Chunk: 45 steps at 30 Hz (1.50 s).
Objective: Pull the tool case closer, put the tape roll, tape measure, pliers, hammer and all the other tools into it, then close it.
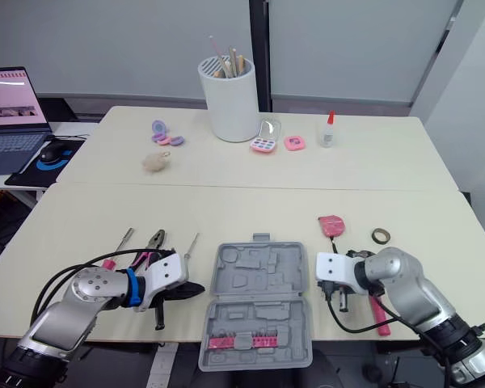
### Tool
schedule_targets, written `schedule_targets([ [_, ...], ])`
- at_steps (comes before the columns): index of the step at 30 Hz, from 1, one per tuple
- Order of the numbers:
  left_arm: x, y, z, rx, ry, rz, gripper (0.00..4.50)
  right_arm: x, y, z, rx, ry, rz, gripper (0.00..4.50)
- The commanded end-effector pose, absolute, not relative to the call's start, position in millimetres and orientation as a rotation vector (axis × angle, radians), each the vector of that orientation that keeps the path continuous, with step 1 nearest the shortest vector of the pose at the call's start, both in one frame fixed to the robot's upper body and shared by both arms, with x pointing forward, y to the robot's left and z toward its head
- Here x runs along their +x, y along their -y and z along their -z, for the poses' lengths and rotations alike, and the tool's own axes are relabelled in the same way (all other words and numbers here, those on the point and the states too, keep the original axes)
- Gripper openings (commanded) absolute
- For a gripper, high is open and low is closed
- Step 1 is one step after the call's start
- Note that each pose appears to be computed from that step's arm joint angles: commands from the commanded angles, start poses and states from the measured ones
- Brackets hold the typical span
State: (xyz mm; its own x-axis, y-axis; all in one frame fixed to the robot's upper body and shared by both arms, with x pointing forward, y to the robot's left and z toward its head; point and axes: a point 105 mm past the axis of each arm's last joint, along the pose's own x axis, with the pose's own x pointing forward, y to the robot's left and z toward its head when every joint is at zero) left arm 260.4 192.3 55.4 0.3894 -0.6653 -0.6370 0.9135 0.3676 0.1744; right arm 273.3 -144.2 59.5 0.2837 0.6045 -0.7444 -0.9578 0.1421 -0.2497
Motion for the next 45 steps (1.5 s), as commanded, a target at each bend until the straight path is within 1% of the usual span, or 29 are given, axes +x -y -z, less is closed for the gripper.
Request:
schedule_targets([
  [1,267,-211,-91,0.462,-0.409,1.014,0.86,278,155,-106,-0.707,-0.377,-1.182,0.44],
  [2,269,-219,-100,0.420,-0.388,0.987,1.15,281,163,-117,-0.673,-0.343,-1.148,0.58],
  [4,272,-240,-121,0.354,-0.354,0.917,1.79,286,182,-140,-0.606,-0.283,-1.089,1.01],
  [8,265,-295,-149,0.297,-0.360,0.773,2.97,289,219,-182,-0.484,-0.193,-0.962,1.85],
  [12,259,-355,-177,0.216,-0.334,0.580,4.27,289,268,-199,-0.456,-0.193,-0.803,2.82],
  [13,257,-369,-182,0.203,-0.327,0.532,4.50,288,279,-198,-0.453,-0.198,-0.769,3.05],
  [15,254,-390,-186,0.184,-0.329,0.463,4.50,286,296,-196,-0.438,-0.207,-0.719,3.58],
  [17,250,-406,-187,0.175,-0.340,0.413,4.50,284,309,-191,-0.425,-0.216,-0.683,4.23],
  [18,247,-416,-186,0.174,-0.351,0.377,4.50,284,318,-188,-0.415,-0.223,-0.654,4.44],
  [22,239,-440,-177,0.170,-0.391,0.283,4.50,282,347,-173,-0.393,-0.258,-0.562,4.44],
  [26,237,-446,-172,0.171,-0.407,0.256,4.50,283,356,-171,-0.401,-0.256,-0.536,4.44],
  [34,236,-449,-168,0.170,-0.407,0.228,4.50,289,349,-180,-0.405,-0.232,-0.537,4.44],
  [45,234,-448,-166,0.170,-0.421,0.218,4.50,290,345,-179,-0.428,-0.252,-0.538,4.44],
])
